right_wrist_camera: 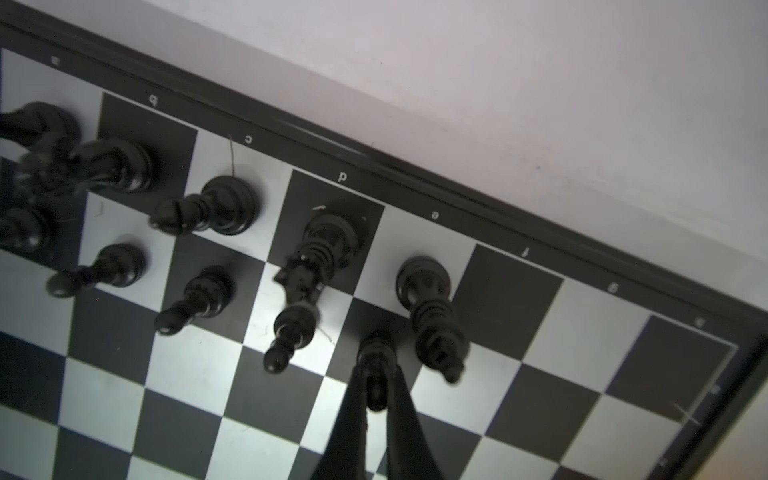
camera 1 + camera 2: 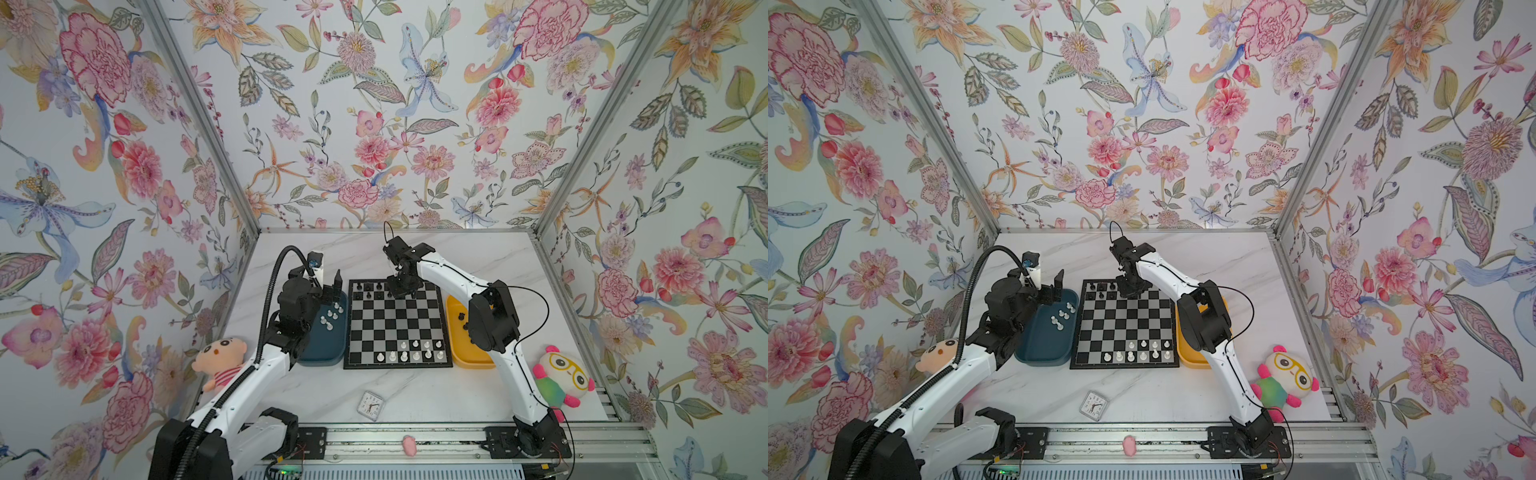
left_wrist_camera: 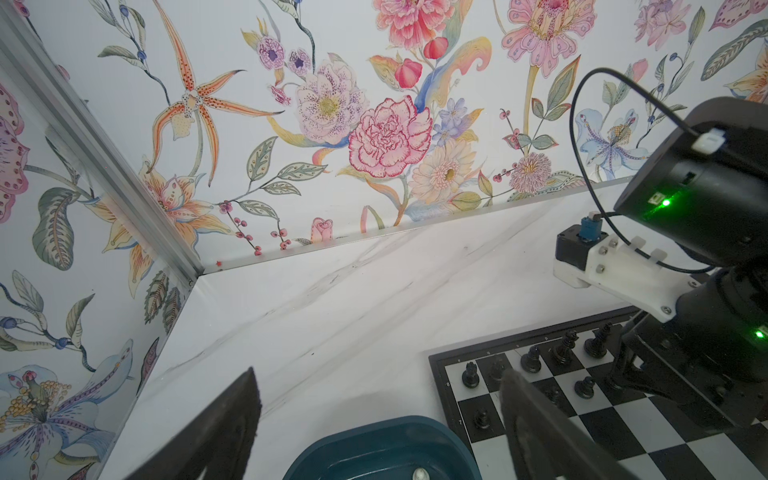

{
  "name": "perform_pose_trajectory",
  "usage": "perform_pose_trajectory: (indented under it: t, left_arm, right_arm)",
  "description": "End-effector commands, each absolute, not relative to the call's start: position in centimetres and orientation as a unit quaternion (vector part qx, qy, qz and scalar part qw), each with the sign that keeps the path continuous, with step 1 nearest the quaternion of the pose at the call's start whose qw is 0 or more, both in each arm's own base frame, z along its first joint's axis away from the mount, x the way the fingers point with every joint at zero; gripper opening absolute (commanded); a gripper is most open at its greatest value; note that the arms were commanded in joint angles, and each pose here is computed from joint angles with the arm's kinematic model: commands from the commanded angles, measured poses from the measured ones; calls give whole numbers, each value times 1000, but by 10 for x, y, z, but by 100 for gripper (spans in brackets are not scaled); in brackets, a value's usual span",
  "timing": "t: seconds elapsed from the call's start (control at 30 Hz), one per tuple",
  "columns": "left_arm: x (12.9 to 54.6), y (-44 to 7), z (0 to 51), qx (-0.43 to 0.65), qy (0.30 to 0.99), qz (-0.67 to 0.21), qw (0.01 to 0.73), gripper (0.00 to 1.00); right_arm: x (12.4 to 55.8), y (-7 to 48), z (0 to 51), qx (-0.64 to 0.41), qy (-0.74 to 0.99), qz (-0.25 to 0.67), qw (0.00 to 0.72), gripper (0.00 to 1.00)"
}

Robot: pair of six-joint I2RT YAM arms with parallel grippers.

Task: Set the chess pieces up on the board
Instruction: 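Carry the black pawn with the right gripper over the board's far rows, then set the pawn down with the right gripper while the left moves over the teal tray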

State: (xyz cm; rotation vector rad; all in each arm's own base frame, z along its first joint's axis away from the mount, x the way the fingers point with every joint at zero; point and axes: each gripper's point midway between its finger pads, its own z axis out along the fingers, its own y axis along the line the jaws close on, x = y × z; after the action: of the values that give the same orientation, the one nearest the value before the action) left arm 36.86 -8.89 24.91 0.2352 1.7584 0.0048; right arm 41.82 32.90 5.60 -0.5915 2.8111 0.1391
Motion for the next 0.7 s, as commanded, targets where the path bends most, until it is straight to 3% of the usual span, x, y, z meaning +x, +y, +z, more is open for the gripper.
perform_pose_trajectory:
  t: [0.0, 0.3, 0.67]
  left_arm:
    - [368, -89, 248, 104, 768, 11, 632, 91]
    - [368, -89, 248, 104, 769, 11, 631, 91]
    - [367, -89, 249, 104, 768, 10, 632, 91]
  right_arm:
    - [416, 324, 47, -208, 970, 29, 121, 9]
    - [414, 327, 49, -211, 969, 32, 121, 20]
    - [414, 333, 69, -210, 967, 48, 137, 26]
